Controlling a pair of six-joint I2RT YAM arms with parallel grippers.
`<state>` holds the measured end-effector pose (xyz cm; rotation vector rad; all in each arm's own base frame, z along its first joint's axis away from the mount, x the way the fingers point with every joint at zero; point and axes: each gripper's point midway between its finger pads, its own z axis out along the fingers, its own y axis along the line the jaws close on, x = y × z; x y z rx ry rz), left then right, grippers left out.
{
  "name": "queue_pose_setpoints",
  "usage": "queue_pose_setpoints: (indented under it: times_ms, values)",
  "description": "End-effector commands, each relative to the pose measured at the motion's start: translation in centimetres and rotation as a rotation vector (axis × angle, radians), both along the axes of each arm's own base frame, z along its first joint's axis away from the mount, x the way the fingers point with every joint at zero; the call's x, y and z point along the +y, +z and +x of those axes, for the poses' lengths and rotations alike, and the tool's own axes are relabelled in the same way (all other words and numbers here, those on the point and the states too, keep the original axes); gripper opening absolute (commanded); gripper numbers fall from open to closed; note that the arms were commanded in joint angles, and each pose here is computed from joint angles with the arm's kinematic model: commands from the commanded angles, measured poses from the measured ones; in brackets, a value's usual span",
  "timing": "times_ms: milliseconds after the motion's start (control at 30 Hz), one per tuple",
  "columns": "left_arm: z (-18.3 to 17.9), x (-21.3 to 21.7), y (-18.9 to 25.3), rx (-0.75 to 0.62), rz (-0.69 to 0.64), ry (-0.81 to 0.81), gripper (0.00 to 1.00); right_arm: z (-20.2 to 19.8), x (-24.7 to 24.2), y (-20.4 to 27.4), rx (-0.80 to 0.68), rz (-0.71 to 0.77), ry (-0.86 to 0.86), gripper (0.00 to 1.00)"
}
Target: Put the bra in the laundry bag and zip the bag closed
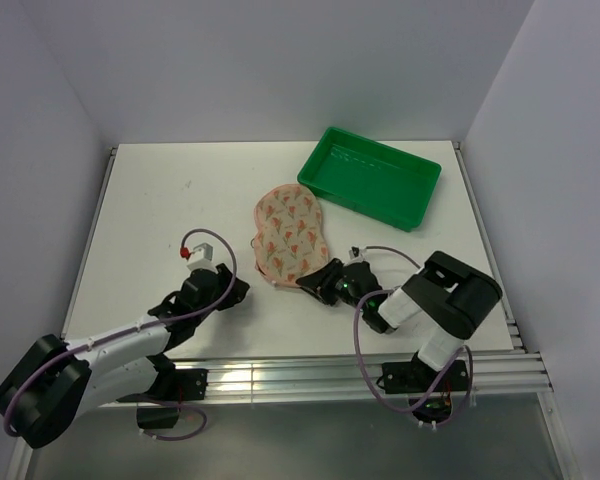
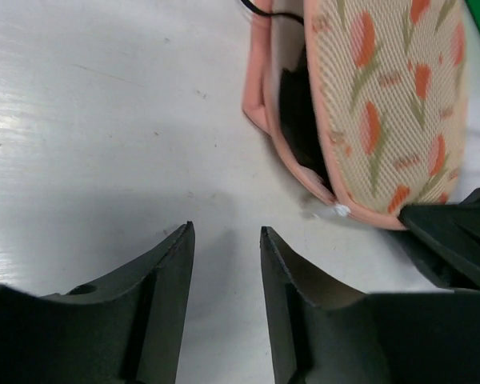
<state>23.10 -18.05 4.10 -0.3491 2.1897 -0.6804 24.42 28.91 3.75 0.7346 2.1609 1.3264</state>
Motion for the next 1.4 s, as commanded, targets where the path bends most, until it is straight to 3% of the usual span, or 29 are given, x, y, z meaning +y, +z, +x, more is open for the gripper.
queue_pose_setpoints:
  times_ms: [0, 33, 100, 167, 200, 267, 367, 467, 533, 567, 633, 667, 700, 767, 833, 867, 933, 1067, 1367]
  values:
    - [0.6, 0.0, 1.6, -0.040, -0.067, 0.012, 0.46, -1.3, -0.7, 0.8, -0.061, -0.031, 0.117, 0.40]
    - [1.0, 0.4, 1.9, -0.043, -0.067, 0.037, 0.46, -2.4, -0.9, -0.5, -0.048, -0.096, 0.182, 0.69]
    - [1.3, 0.9, 2.4, -0.051, -0.066, 0.053, 0.46, -3.4, -0.1, 0.4, -0.075, -0.121, 0.288, 0.73]
    - [1.9, 1.1, 3.6, -0.062, -0.079, 0.076, 0.42, -3.7, -0.2, 0.8, -0.111, -0.241, 0.370, 0.73]
    - [1.9, 1.4, 3.6, -0.055, -0.071, 0.087, 0.41, -5.1, -1.0, -0.3, -0.060, -0.336, 0.414, 0.72]
    - [2.5, 1.8, 5.4, -0.098, -0.084, 0.119, 0.40, -4.2, -1.8, 1.7, -0.169, -0.475, 0.437, 0.72]
    - [2.9, 3.3, 7.9, -0.165, -0.088, 0.185, 0.39, -3.1, -2.2, 4.8, -0.245, -0.642, 0.470, 0.56]
    - [2.8, 4.7, 10.8, -0.245, -0.105, 0.233, 0.40, 1.2, -0.1, 10.3, -0.369, -0.783, 0.426, 0.44]
    - [2.2, 5.1, 12.6, -0.283, -0.121, 0.231, 0.40, 2.6, 0.6, 8.9, -0.358, -0.957, 0.461, 0.38]
    - [2.0, 5.4, 13.3, -0.297, -0.128, 0.236, 0.40, 4.4, 2.3, 11.3, -0.409, -0.974, 0.430, 0.37]
    - [1.3, 6.3, 15.7, -0.347, -0.148, 0.249, 0.41, 5.9, 2.7, 8.8, -0.365, -1.131, 0.465, 0.36]
    - [1.0, 6.7, 17.0, -0.378, -0.157, 0.257, 0.41, 6.9, 4.5, 10.5, -0.403, -1.134, 0.445, 0.36]
    - [0.7, 7.4, 18.9, -0.426, -0.160, 0.270, 0.41, 7.2, 4.7, 8.5, -0.377, -1.208, 0.481, 0.36]
    - [-0.5, 8.7, 21.4, -0.493, -0.182, 0.286, 0.42, 8.4, 6.7, 10.6, -0.420, -1.236, 0.451, 0.39]
    - [-1.6, 9.4, 23.6, -0.545, -0.225, 0.291, 0.42, 8.8, 7.1, 9.1, -0.399, -1.342, 0.473, 0.44]
    - [-1.9, 9.3, 23.9, -0.551, -0.244, 0.282, 0.42, 9.3, 8.5, 10.5, -0.430, -1.342, 0.453, 0.47]
    - [-2.5, 9.4, 24.3, -0.563, -0.264, 0.267, 0.42, 9.5, 8.5, 8.6, -0.401, -1.445, 0.487, 0.50]
    - [-3.4, 10.1, 24.4, -0.581, -0.284, 0.279, 0.42, 10.0, 9.7, 8.2, -0.415, -1.518, 0.478, 0.50]
    - [-4.1, 10.3, 24.6, -0.614, -0.318, 0.270, 0.42, 10.5, 9.9, 5.6, -0.401, -1.655, 0.526, 0.41]
